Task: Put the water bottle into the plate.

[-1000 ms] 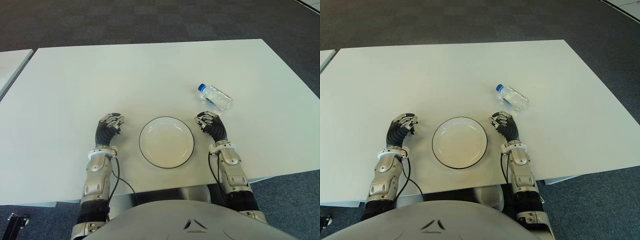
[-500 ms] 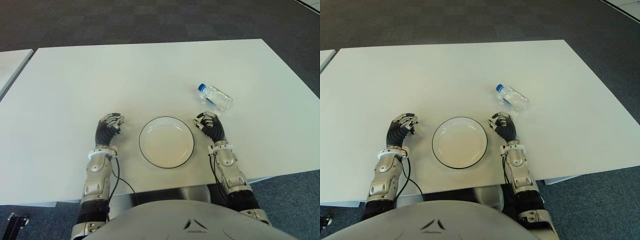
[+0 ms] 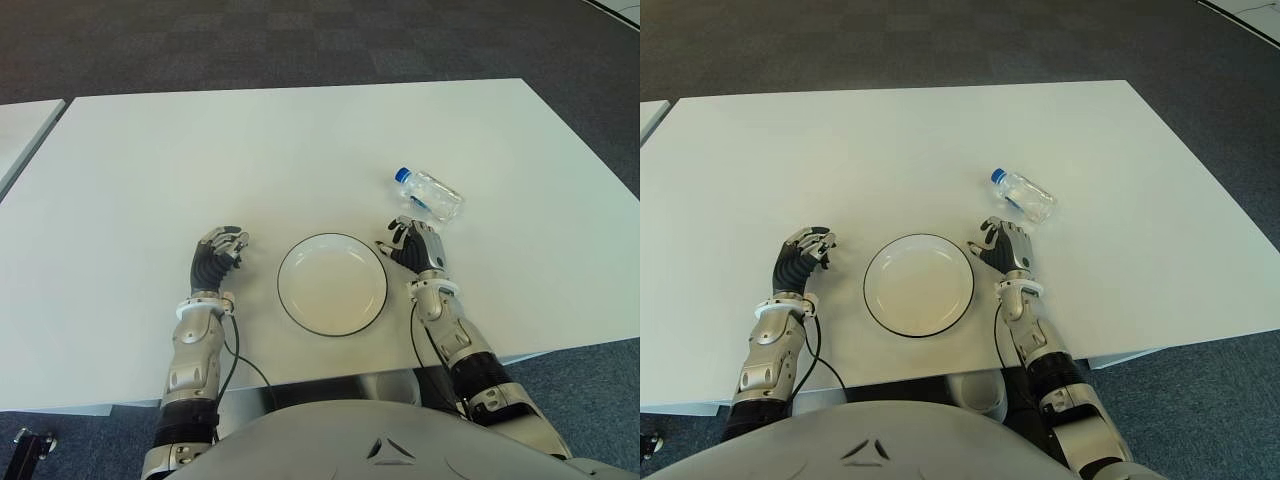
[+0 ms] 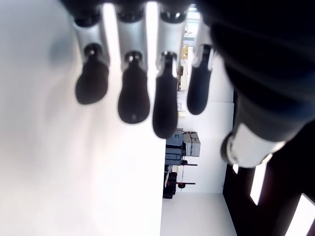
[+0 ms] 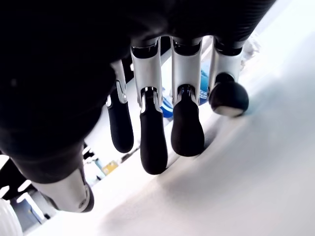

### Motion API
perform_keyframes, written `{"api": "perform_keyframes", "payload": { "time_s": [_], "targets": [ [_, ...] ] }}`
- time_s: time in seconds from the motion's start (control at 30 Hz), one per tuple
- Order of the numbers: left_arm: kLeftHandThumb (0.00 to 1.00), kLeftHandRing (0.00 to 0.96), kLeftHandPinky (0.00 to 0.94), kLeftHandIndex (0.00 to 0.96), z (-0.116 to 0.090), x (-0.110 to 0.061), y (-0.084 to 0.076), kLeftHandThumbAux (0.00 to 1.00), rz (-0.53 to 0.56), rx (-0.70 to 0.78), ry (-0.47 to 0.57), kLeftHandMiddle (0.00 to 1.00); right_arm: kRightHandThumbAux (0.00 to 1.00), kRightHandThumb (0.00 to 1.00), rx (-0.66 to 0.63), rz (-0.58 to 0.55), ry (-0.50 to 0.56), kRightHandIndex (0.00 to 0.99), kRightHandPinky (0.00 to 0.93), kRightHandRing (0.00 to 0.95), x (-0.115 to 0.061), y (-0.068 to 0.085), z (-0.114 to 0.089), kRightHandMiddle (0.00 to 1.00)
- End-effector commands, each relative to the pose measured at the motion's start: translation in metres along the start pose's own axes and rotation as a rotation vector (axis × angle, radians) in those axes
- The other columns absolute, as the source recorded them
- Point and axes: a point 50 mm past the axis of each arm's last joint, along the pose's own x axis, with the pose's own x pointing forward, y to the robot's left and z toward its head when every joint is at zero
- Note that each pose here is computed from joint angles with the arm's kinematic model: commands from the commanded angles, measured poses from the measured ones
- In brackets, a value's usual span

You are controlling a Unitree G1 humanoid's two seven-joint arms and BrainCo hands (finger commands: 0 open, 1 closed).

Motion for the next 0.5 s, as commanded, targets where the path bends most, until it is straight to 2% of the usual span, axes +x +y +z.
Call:
{"api": "perform_keyframes", "payload": {
  "time_s": [0.03,0.13,0.23,0.33,0.5],
  "targets": [
    [0.840,0.736,0.729,0.404,-0.012,-0.004,-0.001,0.678,0.002,-0.002,0.063,0.566,0.744,0.484,-0.113,0.033,-0.030,0.201,0.244,0.196,0.009,-0.002,-0.001,0.164],
    [0.840,0.737,0.728,0.404,-0.012,-0.004,-0.001,0.678,0.004,-0.003,0.063,0.566,0.724,0.429,-0.167,0.021,-0.056,0.099,0.153,0.099,0.018,-0.005,-0.001,0.076],
    [0.840,0.738,0.728,0.404,-0.012,-0.004,-0.001,0.678,0.006,-0.001,0.064,0.566,0.705,0.415,-0.196,0.022,-0.060,0.044,0.078,0.037,0.026,-0.006,-0.002,0.026],
    [0.840,0.738,0.729,0.405,-0.012,-0.004,-0.001,0.677,0.008,0.003,0.063,0.565,0.659,0.439,-0.207,0.021,-0.059,0.014,0.025,0.012,0.031,-0.007,-0.003,0.008],
    [0.839,0.732,0.724,0.403,-0.012,-0.005,-0.001,0.678,0.009,0.004,0.064,0.563,0.578,0.494,-0.222,0.009,-0.049,0.002,0.004,0.001,0.040,-0.010,0.000,0.001]
  ]
}}
